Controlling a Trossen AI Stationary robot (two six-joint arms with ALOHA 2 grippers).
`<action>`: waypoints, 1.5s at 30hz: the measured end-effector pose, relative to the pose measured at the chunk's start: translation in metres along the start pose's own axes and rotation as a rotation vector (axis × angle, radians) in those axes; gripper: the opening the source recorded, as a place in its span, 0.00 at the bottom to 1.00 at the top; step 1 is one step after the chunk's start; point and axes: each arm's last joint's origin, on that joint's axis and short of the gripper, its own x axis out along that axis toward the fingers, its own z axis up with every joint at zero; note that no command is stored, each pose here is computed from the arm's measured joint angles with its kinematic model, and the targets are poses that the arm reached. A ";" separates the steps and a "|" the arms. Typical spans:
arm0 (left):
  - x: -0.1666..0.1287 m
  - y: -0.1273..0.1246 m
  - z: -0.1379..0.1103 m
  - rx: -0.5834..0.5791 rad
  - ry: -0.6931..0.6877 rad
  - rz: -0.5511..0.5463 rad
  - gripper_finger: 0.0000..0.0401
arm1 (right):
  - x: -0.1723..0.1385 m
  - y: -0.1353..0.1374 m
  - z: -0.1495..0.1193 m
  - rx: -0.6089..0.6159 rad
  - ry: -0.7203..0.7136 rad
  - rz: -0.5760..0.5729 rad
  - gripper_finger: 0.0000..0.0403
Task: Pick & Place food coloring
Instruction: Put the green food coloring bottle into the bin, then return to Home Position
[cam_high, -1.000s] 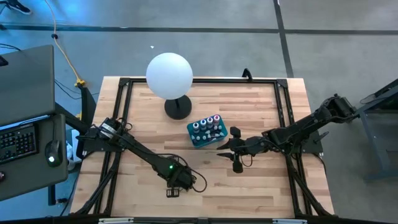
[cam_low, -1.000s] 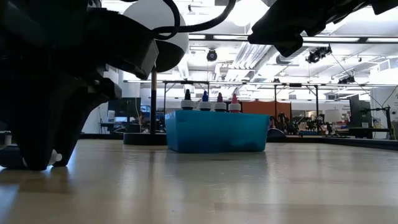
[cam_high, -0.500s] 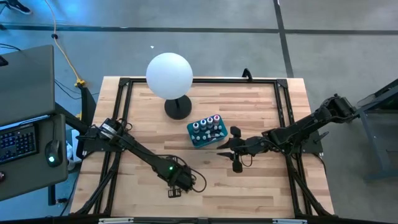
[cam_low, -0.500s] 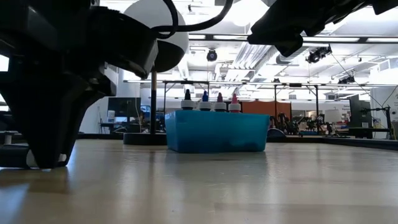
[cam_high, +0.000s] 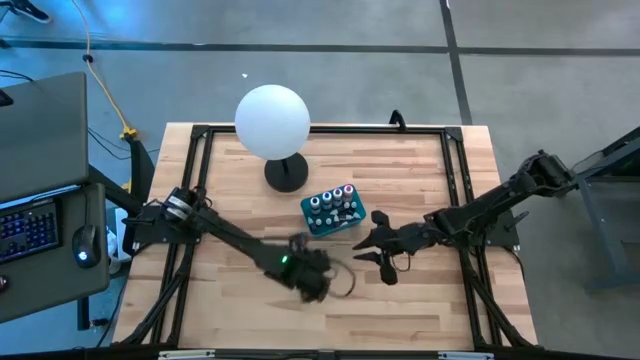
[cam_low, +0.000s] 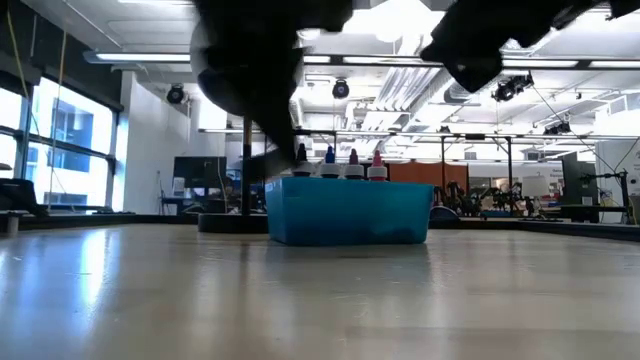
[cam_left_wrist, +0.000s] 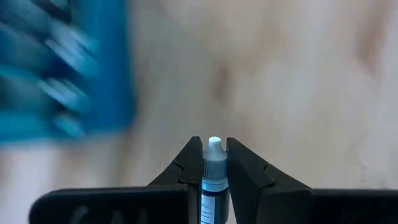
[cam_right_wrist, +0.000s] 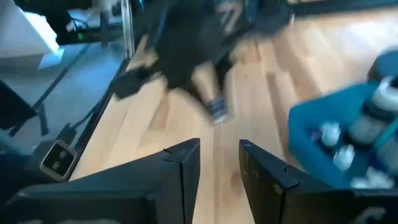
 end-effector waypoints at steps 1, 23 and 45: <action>-0.001 0.006 0.010 -0.004 -0.036 0.031 0.09 | -0.001 0.002 -0.003 0.018 0.025 -0.004 0.26; 0.076 0.123 0.077 -0.135 0.041 -0.005 0.22 | -0.017 0.036 -0.076 0.230 0.541 -0.124 0.26; -0.123 0.114 0.105 0.050 0.030 -0.036 0.32 | -0.024 0.041 -0.006 0.212 0.374 0.010 0.26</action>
